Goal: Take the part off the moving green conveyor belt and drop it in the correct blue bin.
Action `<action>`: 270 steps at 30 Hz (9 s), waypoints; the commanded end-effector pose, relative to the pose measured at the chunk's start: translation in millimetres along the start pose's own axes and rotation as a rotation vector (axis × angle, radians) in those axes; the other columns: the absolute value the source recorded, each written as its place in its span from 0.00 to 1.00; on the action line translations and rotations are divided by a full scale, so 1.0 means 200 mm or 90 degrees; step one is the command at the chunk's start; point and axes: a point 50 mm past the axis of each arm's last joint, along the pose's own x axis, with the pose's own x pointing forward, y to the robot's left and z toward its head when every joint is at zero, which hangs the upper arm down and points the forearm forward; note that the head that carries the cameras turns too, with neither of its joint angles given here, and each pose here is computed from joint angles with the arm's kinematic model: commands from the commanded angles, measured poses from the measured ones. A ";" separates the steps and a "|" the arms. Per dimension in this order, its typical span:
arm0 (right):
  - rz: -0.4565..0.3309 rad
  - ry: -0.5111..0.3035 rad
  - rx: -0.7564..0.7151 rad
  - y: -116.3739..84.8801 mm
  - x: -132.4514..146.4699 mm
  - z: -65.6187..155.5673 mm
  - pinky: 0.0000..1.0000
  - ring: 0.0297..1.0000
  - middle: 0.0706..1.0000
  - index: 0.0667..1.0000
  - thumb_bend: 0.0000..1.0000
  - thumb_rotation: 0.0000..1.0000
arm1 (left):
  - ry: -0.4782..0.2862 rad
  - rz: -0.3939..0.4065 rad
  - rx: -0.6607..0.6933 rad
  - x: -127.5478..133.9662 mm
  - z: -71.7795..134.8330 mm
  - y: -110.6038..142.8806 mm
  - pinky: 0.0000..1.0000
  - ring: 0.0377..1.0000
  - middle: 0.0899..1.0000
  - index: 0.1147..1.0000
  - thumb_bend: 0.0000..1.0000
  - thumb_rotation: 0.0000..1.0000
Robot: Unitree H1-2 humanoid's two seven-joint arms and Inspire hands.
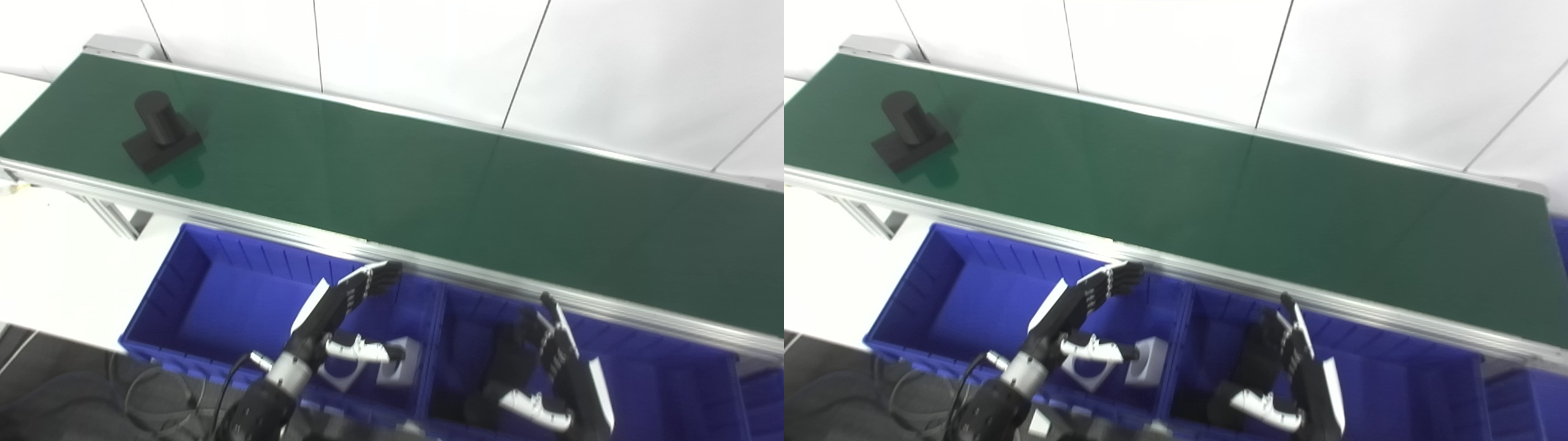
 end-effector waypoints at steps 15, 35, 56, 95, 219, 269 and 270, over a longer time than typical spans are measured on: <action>-0.001 -0.049 -0.016 0.02 0.00 -0.03 0.85 0.86 0.86 0.97 0.86 0.20 | -0.017 0.018 0.001 0.01 -0.02 0.01 0.77 0.81 0.80 0.76 0.92 0.14; -0.023 -0.074 0.008 -0.02 0.03 -0.03 0.89 0.88 0.87 0.98 0.86 0.13 | -0.009 0.008 -0.032 0.05 -0.05 -0.02 0.67 0.73 0.74 0.71 0.96 0.11; -0.022 -0.286 -0.043 -0.07 0.16 0.44 0.74 0.78 0.81 0.88 1.00 0.25 | -0.006 0.009 -0.048 0.09 -0.06 -0.04 0.62 0.70 0.71 0.68 1.00 0.13; -0.010 -0.370 -0.073 0.06 0.58 0.84 0.76 0.82 0.82 0.83 0.91 0.16 | -0.001 0.013 -0.047 0.12 -0.08 -0.02 0.60 0.68 0.70 0.65 0.99 0.10; 0.282 -0.180 -0.550 0.49 1.54 0.96 0.82 0.90 0.95 0.98 1.00 0.21 | -0.014 -0.031 -0.057 0.10 -0.05 -0.03 0.60 0.58 0.56 0.59 1.00 0.10; 0.187 -0.283 -0.538 0.49 1.52 0.71 0.34 0.39 0.46 0.49 0.52 0.00 | -0.017 -0.029 -0.044 0.08 -0.04 -0.02 0.54 0.55 0.55 0.58 1.00 0.17; 0.183 -0.284 -0.536 0.48 1.52 0.71 0.33 0.38 0.46 0.49 0.52 0.00 | -0.017 -0.029 -0.046 0.08 -0.04 -0.02 0.54 0.55 0.55 0.58 1.00 0.16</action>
